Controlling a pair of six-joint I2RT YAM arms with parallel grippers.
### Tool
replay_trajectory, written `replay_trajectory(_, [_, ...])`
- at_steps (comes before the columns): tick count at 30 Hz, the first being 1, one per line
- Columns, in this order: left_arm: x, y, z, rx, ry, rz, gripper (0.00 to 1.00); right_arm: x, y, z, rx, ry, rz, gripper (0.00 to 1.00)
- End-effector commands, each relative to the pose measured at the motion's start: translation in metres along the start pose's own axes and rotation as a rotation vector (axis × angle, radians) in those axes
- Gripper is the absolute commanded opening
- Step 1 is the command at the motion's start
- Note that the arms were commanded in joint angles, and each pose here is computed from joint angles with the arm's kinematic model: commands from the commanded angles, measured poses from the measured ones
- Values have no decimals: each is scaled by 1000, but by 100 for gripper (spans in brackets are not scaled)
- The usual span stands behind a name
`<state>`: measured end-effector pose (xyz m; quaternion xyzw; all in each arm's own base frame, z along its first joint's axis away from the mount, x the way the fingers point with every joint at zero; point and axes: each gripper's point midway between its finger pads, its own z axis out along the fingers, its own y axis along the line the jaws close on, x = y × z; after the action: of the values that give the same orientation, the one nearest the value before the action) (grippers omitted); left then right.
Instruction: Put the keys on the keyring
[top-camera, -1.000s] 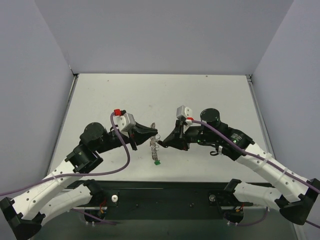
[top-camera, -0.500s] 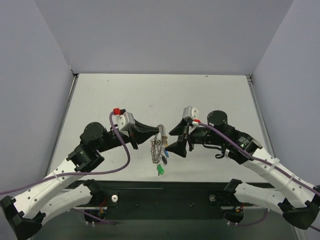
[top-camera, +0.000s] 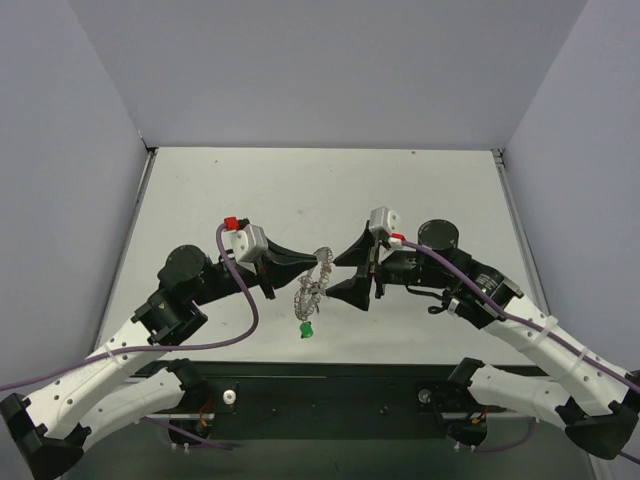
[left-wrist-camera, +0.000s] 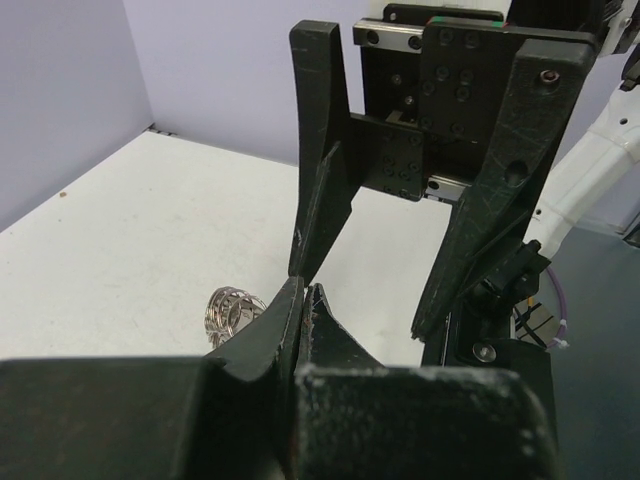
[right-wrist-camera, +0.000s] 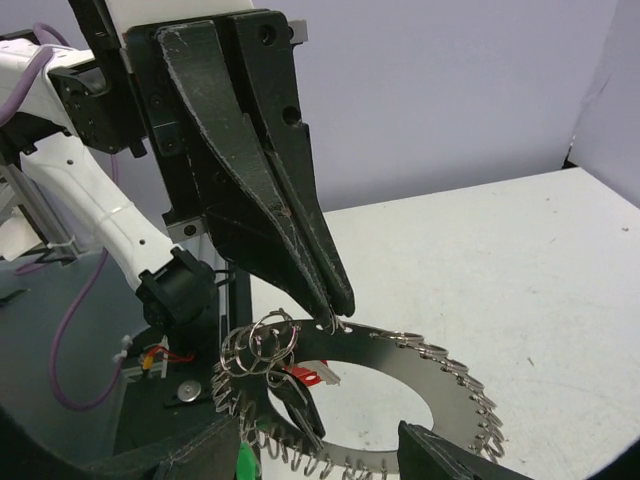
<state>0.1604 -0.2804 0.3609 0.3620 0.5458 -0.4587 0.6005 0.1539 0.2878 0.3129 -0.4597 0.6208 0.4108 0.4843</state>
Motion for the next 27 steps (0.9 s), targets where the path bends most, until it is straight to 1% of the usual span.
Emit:
replay_trajectory(1, [-43,-6,-1,13,-134,40,0,-22,6,10,-64,-86,-14,62])
replay_trajectory(5, [-46,-6,-1,8,-138,34,0,-16,9,19,-96,-78,-9,63])
replay_trajectory(10, [-48,-7,-1,13,-141,31,0,-7,8,28,-114,-58,-11,71])
replay_trajectory(15, [-50,-9,-2,20,-143,33,0,-7,20,25,-184,-64,-35,80])
replay_trajectory(21, [-54,-14,-3,45,-154,37,0,-3,32,27,-269,-49,-35,82])
replay_trajectory(27, [-59,-20,-4,71,-169,35,0,-1,33,32,-294,-48,-26,83])
